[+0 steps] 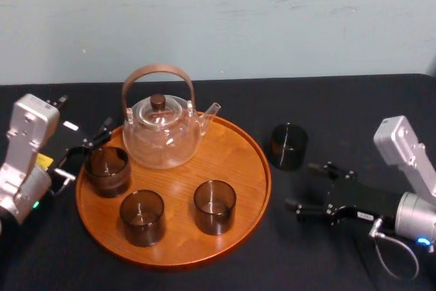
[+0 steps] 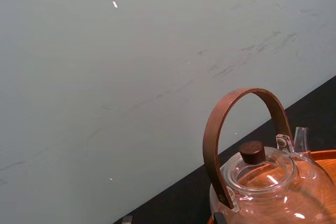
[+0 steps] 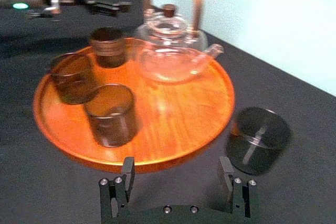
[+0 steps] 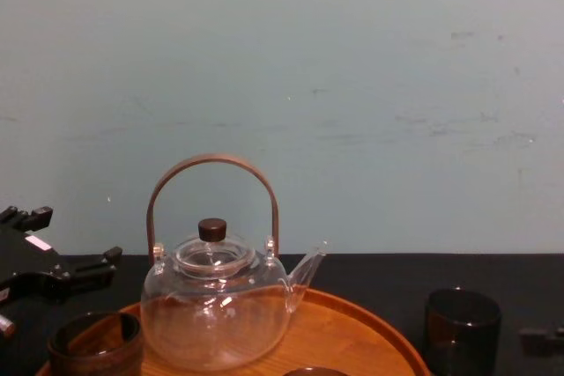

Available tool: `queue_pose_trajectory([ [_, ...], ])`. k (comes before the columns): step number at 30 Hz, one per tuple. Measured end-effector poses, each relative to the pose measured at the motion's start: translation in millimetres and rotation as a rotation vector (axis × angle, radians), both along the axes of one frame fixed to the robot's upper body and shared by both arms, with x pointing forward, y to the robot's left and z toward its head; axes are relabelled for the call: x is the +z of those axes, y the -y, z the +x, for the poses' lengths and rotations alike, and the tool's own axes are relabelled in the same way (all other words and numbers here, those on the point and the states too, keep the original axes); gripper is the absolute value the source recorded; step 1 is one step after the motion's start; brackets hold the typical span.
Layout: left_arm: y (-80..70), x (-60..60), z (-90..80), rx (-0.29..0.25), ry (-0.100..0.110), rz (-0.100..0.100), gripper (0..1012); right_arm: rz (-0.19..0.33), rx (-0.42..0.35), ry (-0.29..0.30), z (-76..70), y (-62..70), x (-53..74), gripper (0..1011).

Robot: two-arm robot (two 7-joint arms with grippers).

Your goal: Pick up the glass from the table and place it on the tray.

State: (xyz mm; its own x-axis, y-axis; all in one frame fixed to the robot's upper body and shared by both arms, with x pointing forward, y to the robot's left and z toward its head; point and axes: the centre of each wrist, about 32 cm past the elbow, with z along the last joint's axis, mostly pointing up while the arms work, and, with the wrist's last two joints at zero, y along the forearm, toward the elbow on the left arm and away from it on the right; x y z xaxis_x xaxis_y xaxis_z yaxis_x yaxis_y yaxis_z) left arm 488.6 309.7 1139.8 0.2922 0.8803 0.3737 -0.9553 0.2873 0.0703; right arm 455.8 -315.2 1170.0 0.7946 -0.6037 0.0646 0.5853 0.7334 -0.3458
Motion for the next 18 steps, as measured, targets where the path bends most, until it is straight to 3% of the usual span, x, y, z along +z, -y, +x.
queue_pose_trajectory([
  [7, 0.0, 0.0, 0.0, 0.0, 0.0, 0.0, 1001, 0.005, -0.131, -0.01, 3.5, 5.8, -0.8, 1002],
  [18, 0.0, 0.0, 0.0, 0.0, 0.0, 0.0, 1002, 0.002, -0.257, -0.03, 17.1, 3.4, -0.6, 1002],
])
